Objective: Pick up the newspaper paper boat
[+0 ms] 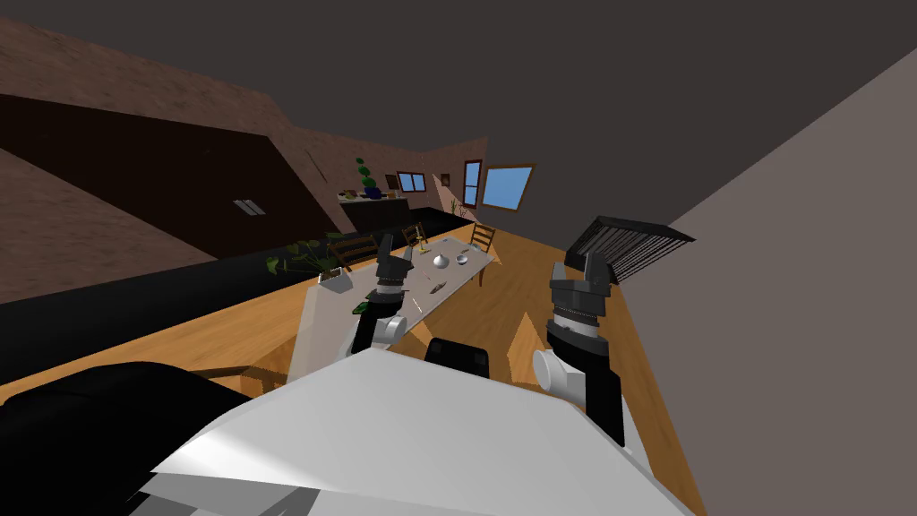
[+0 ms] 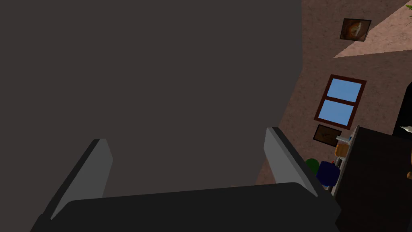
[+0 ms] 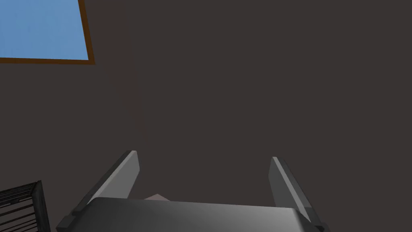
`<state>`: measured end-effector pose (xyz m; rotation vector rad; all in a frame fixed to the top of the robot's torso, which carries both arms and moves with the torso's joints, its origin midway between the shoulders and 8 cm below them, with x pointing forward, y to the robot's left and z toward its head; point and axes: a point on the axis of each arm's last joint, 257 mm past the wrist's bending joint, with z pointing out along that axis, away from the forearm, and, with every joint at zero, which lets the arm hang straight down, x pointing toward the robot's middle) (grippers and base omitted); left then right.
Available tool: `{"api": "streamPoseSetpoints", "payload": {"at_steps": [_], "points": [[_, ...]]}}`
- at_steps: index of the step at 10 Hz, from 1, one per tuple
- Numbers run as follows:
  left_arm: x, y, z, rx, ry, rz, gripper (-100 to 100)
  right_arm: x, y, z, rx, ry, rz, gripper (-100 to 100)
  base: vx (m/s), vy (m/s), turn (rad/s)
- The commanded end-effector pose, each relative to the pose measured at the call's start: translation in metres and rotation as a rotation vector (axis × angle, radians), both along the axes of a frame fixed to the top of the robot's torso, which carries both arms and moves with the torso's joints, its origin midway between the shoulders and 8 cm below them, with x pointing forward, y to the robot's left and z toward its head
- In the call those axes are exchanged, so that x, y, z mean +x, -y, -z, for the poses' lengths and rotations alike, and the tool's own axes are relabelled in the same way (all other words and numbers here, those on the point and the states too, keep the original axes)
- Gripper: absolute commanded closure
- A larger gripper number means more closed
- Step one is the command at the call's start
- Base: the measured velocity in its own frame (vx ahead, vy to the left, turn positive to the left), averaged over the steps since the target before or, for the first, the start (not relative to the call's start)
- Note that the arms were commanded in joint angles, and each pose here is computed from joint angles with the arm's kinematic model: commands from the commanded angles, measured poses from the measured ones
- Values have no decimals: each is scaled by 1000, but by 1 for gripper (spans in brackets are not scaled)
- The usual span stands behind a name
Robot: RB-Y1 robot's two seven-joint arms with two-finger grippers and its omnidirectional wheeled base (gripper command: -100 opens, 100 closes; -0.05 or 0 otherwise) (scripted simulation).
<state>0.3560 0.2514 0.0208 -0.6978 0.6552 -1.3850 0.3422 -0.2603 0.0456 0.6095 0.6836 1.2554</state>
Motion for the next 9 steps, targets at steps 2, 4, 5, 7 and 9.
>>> {"api": "streamPoseSetpoints", "payload": {"at_steps": [2, 4, 5, 7, 9], "points": [[5, 2, 7, 31, -26, 26, -100, 0, 0, 0, 0, 0, 0, 0, -52, 45, -33], [11, 3, 17, 55, -59, 51, -100, 0, 0, 0, 0, 0, 0, 0, -143, 118, -55], [15, 3, 23, 65, -80, 64, -100, 0, 0, 0, 0, 0, 0, 0, -188, 110, -88], [24, 4, 41, 83, -131, 90, -100, 0, 0, 0, 0, 0, 0, 0, -204, 80, -87], [35, 4, 67, 103, -199, 111, -100, 0, 0, 0, 0, 0, 0, 0, -211, 111, -113]]}}
